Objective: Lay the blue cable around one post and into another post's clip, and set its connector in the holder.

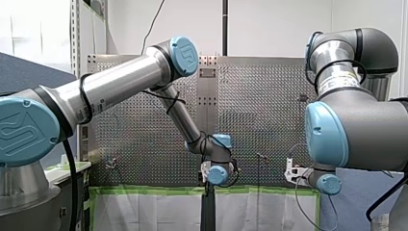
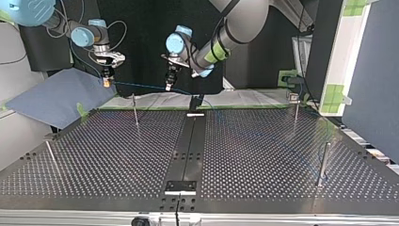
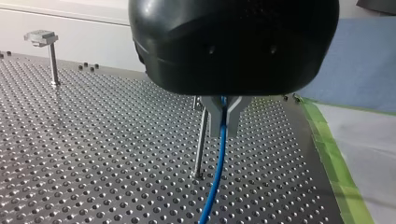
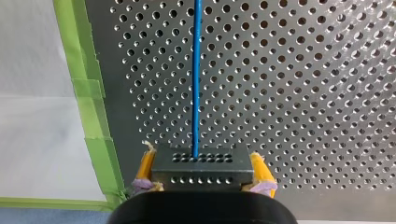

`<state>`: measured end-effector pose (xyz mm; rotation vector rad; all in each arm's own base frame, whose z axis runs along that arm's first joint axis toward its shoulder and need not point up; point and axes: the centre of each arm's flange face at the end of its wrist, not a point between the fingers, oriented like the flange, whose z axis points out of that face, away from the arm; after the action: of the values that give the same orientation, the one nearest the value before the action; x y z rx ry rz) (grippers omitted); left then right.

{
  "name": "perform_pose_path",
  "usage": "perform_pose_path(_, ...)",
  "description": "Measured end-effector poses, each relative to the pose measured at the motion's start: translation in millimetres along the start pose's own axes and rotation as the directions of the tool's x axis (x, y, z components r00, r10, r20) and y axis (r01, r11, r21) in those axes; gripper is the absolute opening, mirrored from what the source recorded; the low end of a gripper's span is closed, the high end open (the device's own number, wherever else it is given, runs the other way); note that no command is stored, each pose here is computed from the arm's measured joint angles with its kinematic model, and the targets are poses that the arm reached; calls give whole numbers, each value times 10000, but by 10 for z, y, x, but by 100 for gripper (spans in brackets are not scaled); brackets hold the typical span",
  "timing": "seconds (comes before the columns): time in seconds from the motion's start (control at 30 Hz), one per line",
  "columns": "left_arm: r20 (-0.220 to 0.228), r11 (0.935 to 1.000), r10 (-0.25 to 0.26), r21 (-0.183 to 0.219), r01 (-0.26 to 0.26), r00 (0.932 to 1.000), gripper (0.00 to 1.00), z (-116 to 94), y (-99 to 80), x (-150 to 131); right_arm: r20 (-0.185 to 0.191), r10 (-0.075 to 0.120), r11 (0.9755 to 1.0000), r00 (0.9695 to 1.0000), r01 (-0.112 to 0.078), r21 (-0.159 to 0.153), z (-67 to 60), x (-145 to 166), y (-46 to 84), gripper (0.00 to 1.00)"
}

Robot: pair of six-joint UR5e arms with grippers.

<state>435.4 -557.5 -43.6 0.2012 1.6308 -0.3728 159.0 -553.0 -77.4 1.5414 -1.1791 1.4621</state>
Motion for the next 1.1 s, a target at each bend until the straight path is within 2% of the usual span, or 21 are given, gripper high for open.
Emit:
perform_pose_path(0.37,-329,9989,-471,35,472,9983,1,-90,112,106,1,0,10000,10000,0,13,0,0,0,0)
perform_pose_path(0.47,-396,9985,-502,180,510,9980,1,-102,124,125,-3,0,10000,10000,0,-12,0,1,6,0)
perform_pose_path(0.53,-473,9973,-498,511,522,9976,1,-98,100,130,-10,0,10000,10000,0,-37,1,3,16,0)
perform_pose_path(0.6,-484,9970,-497,569,524,9976,1,-101,91,132,-7,0,10000,10000,0,-20,1,2,11,0)
perform_pose_path(0.67,-485,9969,-496,582,524,9976,8,-104,84,132,-4,0,10000,10000,0,-8,1,1,4,0)
perform_pose_path(0.7,-484,9969,-497,584,525,9976,8,-104,83,132,-2,-1,10000,10000,1,-5,1,1,3,0)
perform_pose_path(0.73,-482,9969,-498,583,525,9976,15,-103,83,131,-3,0,10000,10000,0,-7,1,1,3,0)
perform_pose_path(0.77,-482,9969,-498,583,526,9976,25,-103,83,131,-2,0,10000,10000,0,-7,0,0,3,0)
perform_pose_path(0.8,-481,9969,-498,584,526,9976,25,-103,83,130,-1,1,10000,10000,-1,-6,0,0,3,0)
perform_pose_path(0.83,-480,9969,-498,584,526,9976,60,-103,82,130,-1,0,10000,10000,0,-6,0,0,3,0)
perform_pose_path(0.87,-481,9969,-498,584,526,9976,80,-103,82,130,-2,0,10000,10000,0,-7,0,1,3,0)
perform_pose_path(0.9,-481,9969,-498,584,526,9976,80,-103,82,130,-3,0,10000,10000,0,-7,1,1,3,0)
perform_pose_path(0.93,-481,9969,-498,584,526,9976,100,-103,82,130,-1,1,10000,10000,-1,-7,0,0,3,0)
perform_pose_path(1.1,-481,9969,-498,584,526,9976,100,-104,82,130,-2,0,10000,10000,0,-7,0,0,3,0)
